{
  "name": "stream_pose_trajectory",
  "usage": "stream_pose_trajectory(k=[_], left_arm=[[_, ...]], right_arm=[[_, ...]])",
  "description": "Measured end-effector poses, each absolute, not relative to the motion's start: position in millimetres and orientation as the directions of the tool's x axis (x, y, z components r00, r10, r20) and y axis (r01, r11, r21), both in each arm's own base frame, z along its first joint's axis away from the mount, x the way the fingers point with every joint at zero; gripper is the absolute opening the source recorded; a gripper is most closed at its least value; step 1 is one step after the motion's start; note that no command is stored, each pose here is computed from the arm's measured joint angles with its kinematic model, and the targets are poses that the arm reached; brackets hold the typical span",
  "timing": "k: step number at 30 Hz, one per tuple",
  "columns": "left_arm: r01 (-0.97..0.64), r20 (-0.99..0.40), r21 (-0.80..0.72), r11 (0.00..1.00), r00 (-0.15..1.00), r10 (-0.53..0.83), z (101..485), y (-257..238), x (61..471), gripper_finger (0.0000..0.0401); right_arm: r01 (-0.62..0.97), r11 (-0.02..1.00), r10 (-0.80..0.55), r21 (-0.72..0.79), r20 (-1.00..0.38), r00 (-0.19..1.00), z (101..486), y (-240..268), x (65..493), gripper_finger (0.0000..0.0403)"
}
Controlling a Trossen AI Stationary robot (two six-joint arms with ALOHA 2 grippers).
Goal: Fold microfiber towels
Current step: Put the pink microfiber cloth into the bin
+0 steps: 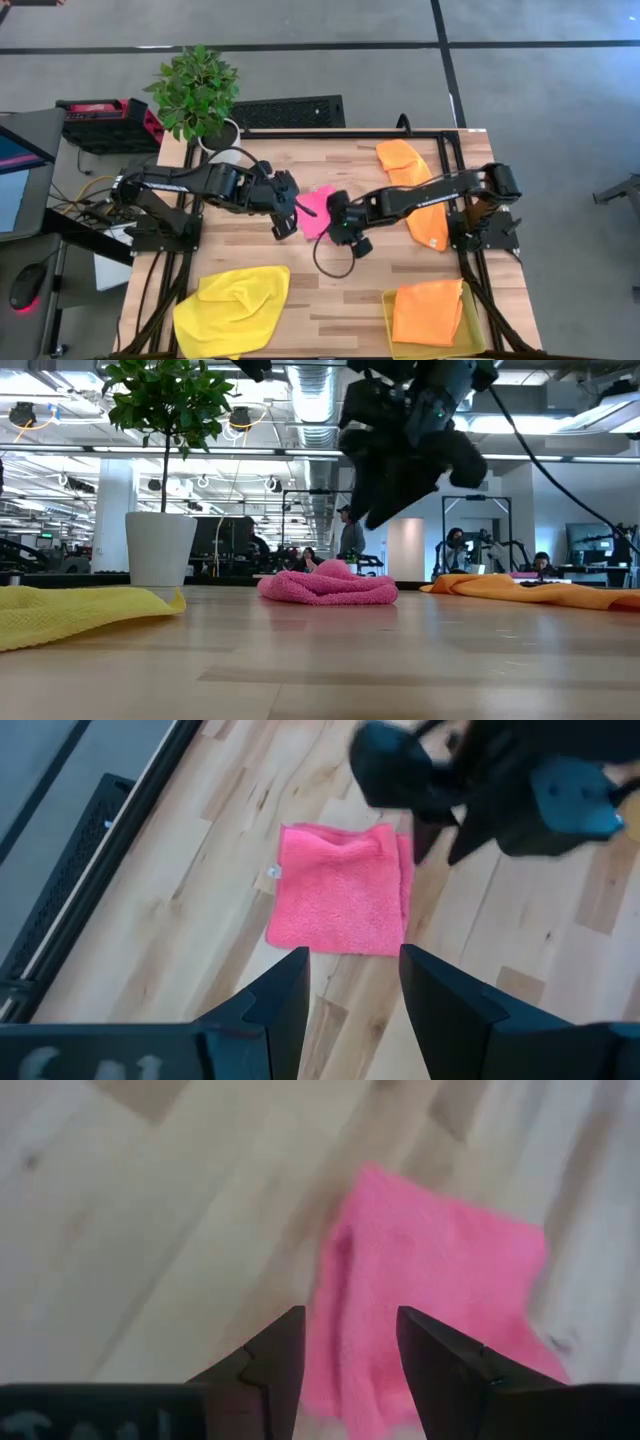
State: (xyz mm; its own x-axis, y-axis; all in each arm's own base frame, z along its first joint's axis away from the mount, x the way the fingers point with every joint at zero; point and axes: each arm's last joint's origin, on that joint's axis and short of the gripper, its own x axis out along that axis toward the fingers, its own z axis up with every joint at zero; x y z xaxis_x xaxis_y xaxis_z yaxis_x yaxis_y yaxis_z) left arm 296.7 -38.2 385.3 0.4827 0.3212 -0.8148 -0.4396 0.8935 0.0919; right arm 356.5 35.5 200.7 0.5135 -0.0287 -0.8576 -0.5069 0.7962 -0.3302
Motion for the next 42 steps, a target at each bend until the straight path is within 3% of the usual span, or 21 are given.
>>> stream_pose_trajectory(k=[12,22,27,33,42], left_arm=[[-0.437,-0.819,0.106,0.893,0.471,0.327,384.0,-53.6,290.9,0.015],[-0.422,-0.814,0.13,0.897,0.472,0.34,383.9,-58.5,289.2,0.015],[-0.421,-0.814,0.131,0.897,0.471,0.34,383.9,-58.4,289.2,0.015],[-0.411,-0.813,0.139,0.901,0.471,0.341,383.9,-58.4,289.2,0.015],[-0.405,-0.819,0.151,0.902,0.46,0.344,383.4,-58.1,287.9,0.015]], right_arm=[[-0.599,0.749,0.014,-0.284,-0.896,0.443,182.8,56.1,356.1,0.0182],[-0.639,0.711,0.039,-0.293,-0.891,0.452,183.3,68.8,354.9,0.0182],[-0.597,0.731,-0.015,-0.332,-0.882,0.472,176.5,60.9,362.1,0.0182],[-0.566,0.754,-0.101,-0.334,-0.91,0.402,146.7,49.5,368.3,0.0182],[-0.521,0.762,-0.152,-0.383,-0.889,0.432,145.1,46.9,372.8,0.0182]])
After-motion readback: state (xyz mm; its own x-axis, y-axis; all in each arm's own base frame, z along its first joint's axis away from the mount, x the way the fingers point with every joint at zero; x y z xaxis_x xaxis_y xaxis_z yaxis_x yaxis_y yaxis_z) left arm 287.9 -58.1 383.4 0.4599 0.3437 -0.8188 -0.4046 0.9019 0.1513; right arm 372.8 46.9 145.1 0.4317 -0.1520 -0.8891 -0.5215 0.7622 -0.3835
